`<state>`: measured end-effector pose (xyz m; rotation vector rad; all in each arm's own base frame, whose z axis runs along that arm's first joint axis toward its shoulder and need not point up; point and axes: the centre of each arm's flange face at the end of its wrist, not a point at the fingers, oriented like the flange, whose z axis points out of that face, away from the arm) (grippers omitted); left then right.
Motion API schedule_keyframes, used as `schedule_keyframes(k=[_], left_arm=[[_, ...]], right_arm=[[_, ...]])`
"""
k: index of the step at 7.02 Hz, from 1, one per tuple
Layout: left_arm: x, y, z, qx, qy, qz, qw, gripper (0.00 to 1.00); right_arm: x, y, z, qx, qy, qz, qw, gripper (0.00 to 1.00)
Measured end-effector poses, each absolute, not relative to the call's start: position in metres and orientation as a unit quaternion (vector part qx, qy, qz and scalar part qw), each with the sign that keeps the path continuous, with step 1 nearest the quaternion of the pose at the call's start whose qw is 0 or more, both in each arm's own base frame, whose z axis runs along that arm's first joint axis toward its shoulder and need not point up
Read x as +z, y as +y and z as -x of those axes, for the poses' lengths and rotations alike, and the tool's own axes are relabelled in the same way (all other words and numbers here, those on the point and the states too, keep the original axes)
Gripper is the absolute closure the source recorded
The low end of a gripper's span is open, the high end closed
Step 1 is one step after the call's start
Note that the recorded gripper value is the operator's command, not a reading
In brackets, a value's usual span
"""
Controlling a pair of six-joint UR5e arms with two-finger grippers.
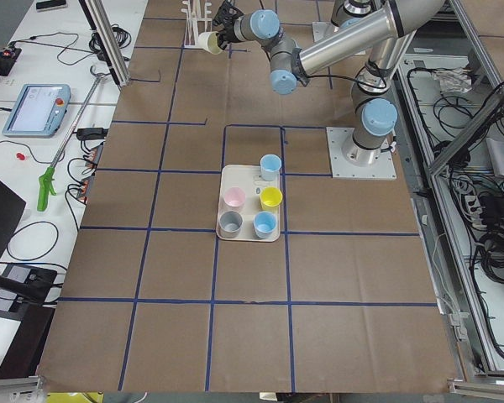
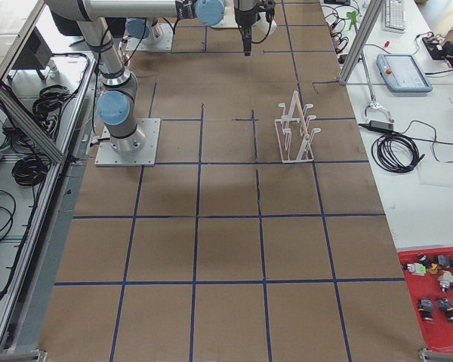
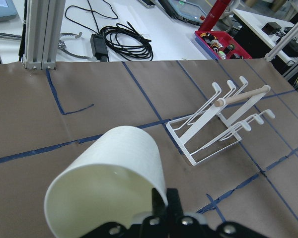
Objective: Transfer IKEA cup to right arm and place on rack
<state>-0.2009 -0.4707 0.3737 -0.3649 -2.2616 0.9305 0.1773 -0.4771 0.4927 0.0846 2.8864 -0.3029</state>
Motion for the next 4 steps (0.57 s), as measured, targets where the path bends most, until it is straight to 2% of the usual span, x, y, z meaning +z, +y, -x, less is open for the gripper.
schedule_keyframes(k=[4], left_arm=[[0.3573, -0.4632, 0.2019, 0.361, -0.860, 0.126, 0.339, 1.00]], right_arm=[[0.4882, -0.4810, -0.1836, -0.167, 0.895, -0.228, 0.346, 0.02]])
